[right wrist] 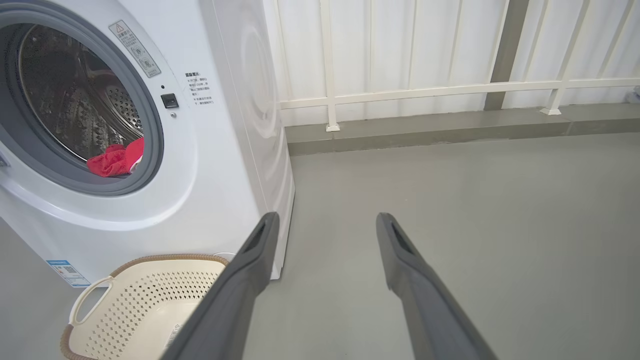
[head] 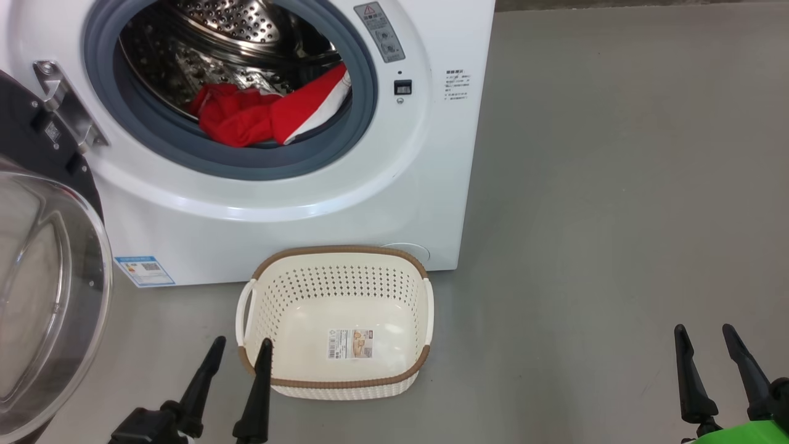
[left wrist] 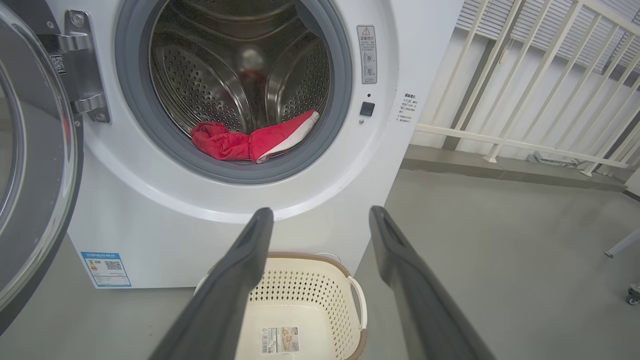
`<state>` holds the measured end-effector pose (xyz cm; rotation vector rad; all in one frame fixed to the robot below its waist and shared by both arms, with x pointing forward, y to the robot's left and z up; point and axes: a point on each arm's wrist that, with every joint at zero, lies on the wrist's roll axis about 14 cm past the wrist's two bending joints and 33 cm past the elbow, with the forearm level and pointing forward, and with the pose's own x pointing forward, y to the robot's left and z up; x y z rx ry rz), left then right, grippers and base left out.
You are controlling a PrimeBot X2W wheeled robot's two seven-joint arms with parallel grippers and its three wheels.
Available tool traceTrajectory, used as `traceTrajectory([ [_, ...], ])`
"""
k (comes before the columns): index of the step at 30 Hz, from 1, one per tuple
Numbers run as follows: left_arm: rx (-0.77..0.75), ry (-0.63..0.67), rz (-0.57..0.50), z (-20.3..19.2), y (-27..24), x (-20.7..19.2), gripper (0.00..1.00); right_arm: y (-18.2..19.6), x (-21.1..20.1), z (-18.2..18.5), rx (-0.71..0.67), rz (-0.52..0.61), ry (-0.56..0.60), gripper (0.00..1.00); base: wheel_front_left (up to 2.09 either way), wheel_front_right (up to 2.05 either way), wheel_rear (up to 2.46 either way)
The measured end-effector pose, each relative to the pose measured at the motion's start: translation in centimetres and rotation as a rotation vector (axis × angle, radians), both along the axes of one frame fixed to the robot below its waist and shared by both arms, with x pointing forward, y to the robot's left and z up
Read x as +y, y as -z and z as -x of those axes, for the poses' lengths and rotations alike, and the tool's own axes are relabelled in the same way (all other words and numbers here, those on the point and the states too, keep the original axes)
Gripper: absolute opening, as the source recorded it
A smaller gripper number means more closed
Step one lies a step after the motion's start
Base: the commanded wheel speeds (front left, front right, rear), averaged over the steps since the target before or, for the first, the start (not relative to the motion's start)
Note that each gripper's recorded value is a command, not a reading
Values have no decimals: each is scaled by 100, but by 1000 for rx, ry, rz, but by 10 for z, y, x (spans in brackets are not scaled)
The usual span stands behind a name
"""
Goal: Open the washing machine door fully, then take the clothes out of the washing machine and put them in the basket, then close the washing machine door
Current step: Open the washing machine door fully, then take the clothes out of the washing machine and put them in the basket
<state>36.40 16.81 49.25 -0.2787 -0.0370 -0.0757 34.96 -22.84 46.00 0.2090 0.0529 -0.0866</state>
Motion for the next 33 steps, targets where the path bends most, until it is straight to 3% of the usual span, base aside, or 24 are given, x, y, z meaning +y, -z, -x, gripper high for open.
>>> traceTrajectory([
  [20, 21, -51, 1, 1, 7, 17, 100, 5, 11, -8, 12, -4, -31, 100, 5, -6, 2],
  [33, 12, -51, -1, -5, 3, 19, 100, 7, 17, -16, 17, -7, -47, 100, 113, -122, 9],
])
